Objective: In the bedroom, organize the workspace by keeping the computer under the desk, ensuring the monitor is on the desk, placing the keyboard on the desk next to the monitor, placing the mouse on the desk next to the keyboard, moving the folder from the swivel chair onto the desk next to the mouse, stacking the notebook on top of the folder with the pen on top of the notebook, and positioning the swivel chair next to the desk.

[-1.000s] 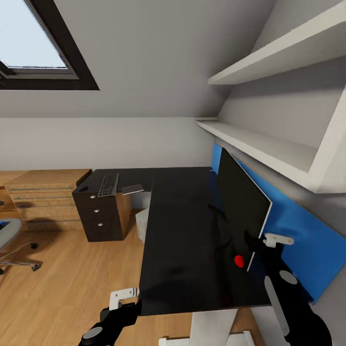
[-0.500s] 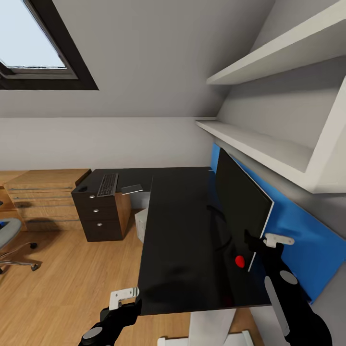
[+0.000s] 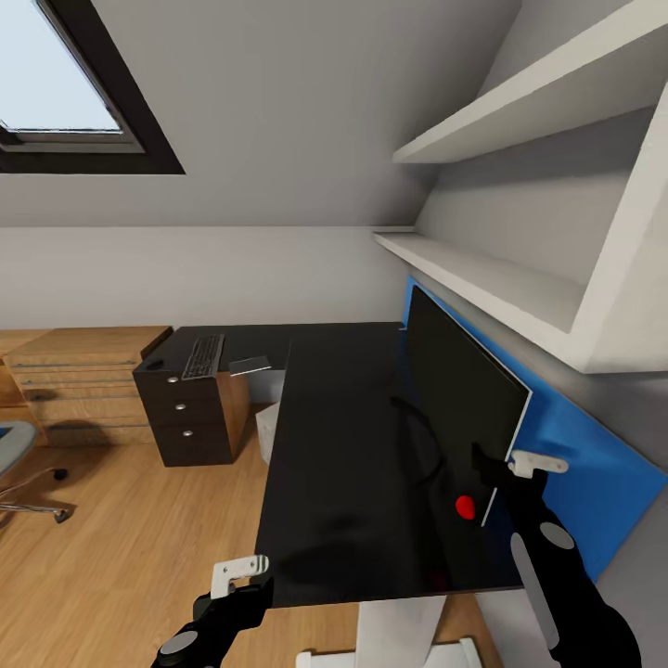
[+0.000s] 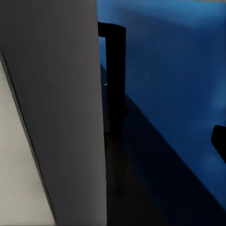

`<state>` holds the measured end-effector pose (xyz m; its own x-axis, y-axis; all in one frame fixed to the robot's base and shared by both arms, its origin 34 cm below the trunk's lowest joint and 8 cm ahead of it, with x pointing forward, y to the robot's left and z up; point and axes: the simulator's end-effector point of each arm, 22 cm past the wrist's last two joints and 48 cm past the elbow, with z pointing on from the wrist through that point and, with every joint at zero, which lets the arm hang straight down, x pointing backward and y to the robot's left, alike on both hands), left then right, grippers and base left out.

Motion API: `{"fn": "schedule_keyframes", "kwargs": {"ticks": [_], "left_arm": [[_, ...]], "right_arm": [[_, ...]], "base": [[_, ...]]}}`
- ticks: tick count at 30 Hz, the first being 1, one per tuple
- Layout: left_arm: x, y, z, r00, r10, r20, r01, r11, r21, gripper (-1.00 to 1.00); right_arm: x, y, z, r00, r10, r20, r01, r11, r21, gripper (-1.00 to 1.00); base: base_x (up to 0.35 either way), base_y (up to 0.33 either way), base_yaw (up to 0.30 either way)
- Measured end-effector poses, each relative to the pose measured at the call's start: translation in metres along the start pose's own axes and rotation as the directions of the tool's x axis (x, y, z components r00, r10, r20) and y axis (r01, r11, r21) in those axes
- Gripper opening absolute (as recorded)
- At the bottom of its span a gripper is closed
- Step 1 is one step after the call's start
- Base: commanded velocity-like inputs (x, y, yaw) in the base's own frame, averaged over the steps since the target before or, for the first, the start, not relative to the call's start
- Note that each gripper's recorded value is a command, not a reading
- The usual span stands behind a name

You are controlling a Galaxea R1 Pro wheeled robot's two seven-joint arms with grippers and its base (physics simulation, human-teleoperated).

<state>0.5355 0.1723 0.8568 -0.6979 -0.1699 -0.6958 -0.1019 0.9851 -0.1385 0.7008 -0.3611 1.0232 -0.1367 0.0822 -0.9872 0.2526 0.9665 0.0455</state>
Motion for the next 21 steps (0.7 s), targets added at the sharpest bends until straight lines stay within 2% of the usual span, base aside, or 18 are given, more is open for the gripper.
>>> {"fn": "schedule_keyframes", "kwargs": {"ticks": [9,21], "left_arm": [[0.0003,0.0000,0.0004,1.000,0.000,-0.002,0.000,1.000,0.000,1.00],[0.0008,-0.0005,0.0002,1.000,-0.003,-0.004,0.003,1.000,0.002,1.00]], "right_arm": [[0.0005,-0.0002,0.0003,1.000,0.000,-0.001,0.000,1.000,0.001,1.00],[0.0005,-0.0003,0.0001,1.000,0.000,-0.001,0.000,1.000,0.001,1.00]], "base": [[-0.123,-0.041,0.000],[-0.026,-0.007,0.000]]}}
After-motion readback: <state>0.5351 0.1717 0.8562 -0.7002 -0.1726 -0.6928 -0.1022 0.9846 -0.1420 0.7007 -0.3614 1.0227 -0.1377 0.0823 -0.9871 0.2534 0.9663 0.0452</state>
